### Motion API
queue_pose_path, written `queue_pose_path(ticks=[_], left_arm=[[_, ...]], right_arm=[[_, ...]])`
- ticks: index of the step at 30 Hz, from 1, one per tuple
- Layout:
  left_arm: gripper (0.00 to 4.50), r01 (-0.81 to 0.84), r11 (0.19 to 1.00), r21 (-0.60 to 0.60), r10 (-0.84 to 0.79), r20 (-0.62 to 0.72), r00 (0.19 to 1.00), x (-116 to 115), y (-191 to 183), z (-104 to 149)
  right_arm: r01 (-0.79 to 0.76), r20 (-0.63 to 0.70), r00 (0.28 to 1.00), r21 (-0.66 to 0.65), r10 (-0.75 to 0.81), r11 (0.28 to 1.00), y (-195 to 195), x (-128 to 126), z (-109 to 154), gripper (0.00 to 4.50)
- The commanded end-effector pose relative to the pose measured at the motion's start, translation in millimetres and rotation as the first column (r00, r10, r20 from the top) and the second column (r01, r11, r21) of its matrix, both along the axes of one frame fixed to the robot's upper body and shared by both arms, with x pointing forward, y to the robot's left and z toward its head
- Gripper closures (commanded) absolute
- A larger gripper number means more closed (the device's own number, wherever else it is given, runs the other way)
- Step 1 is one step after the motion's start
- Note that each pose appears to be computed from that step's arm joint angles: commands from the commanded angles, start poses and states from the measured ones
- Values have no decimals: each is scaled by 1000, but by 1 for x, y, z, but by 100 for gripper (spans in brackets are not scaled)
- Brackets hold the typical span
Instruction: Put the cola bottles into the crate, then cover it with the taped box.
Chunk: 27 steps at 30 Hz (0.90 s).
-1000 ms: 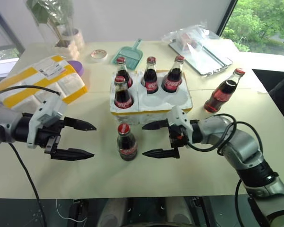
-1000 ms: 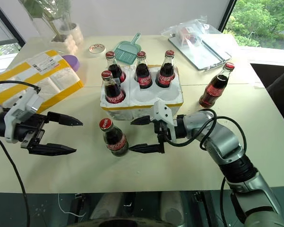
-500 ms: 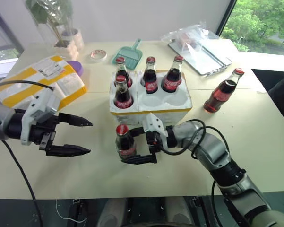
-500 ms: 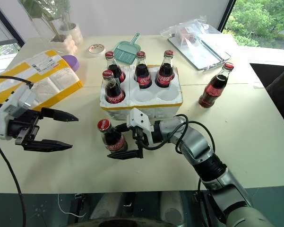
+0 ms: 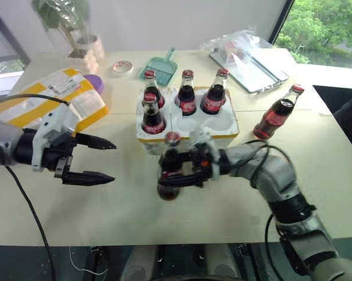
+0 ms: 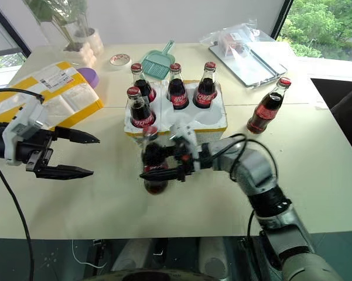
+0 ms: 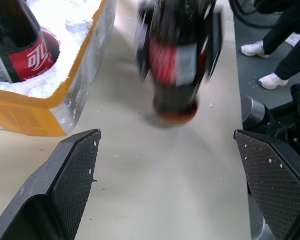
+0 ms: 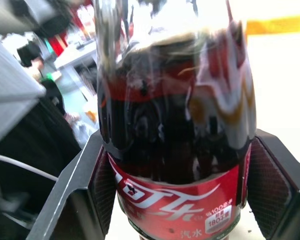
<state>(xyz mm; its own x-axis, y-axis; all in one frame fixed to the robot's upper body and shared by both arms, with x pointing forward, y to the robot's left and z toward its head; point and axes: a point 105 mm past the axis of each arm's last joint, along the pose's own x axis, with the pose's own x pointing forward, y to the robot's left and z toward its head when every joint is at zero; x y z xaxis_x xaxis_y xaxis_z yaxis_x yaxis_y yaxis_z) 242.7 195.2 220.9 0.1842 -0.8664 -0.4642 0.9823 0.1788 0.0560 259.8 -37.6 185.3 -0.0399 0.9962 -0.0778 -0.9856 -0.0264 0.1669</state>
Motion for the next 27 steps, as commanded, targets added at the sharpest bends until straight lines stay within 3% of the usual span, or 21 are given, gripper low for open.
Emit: queue_pose_path(ticks=[1, 5, 9, 14, 22, 27], left_arm=[[0, 14, 1000, -9, -14, 55, 998, 5, -3, 8], [0, 22, 999, -35, -19, 74, 997, 10, -7, 11], [0, 20, 997, -72, -14, 89, 996, 16, -10, 16], [0, 15, 996, -88, -6, 104, 995, 20, -11, 21], [0, -2, 992, -128, 20, 134, 991, 25, -12, 30], [0, -2, 991, -132, 21, 139, 990, 27, -13, 30]], right_arm=[[-18, 95, 995, 164, 2, 986, -11, -5, 65, 169], [126, 134, 978, 238, -161, 963, -24, 23, 104, 169], [319, 179, 915, 229, -362, 920, -27, 66, 109, 169], [398, 205, 879, 182, -431, 899, -25, 90, 94, 169], [411, 347, 862, -51, -370, 910, -18, 94, 20, 169], [469, 323, 841, -33, -435, 883, -24, 105, 16, 169]])
